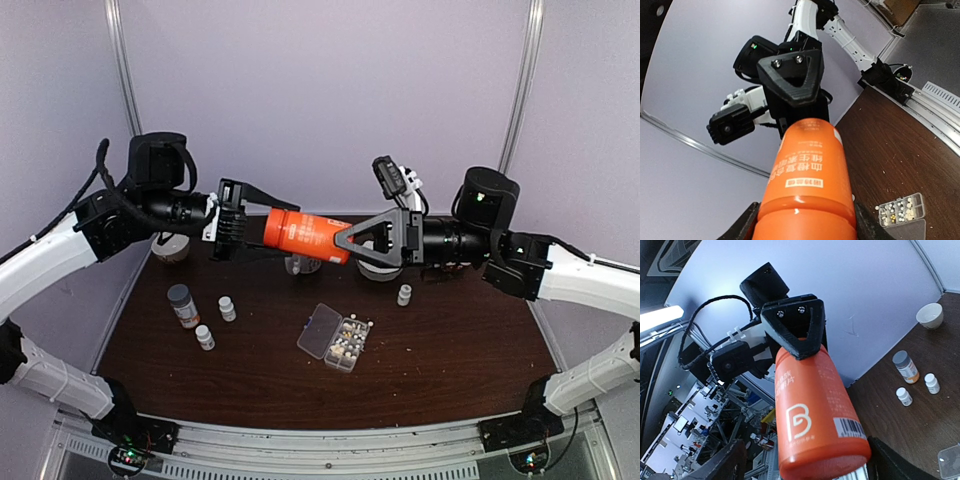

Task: Sort the pills into containers
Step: Pass from the right arm to the left, then place the pill bottle at the center of the board.

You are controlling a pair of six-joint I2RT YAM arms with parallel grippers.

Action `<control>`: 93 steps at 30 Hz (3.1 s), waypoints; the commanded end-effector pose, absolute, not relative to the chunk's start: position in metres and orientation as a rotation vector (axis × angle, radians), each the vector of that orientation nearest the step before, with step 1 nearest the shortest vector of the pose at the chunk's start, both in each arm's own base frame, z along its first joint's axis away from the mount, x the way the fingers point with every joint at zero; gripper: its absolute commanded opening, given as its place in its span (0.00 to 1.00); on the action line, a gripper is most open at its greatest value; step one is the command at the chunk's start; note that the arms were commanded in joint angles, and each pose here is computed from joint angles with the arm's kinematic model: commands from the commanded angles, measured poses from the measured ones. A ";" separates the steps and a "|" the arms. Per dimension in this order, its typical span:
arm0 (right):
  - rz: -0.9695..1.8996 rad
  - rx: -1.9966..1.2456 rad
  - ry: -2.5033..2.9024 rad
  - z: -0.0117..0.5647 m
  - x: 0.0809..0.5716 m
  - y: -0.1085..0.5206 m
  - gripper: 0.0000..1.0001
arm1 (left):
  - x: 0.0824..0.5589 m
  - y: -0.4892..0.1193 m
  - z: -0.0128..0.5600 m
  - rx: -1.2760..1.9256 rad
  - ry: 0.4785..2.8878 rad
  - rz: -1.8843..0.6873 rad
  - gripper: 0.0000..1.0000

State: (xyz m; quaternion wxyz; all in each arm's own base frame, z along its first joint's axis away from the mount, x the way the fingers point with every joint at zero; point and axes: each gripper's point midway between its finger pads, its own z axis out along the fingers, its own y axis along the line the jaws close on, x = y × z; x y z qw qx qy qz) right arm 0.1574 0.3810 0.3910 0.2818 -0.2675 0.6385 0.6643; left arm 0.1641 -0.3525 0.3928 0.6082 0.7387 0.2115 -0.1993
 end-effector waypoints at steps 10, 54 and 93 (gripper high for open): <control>0.866 -0.333 2.139 0.297 0.253 0.286 1.00 | 0.284 -0.294 0.331 1.094 1.680 -0.240 0.09; 0.486 -0.249 2.448 0.183 0.282 0.274 1.00 | 0.405 -0.208 0.111 0.701 2.779 0.171 0.97; 0.228 0.271 2.758 0.081 0.319 0.285 0.52 | 0.267 -0.357 0.093 0.666 2.683 -0.630 0.79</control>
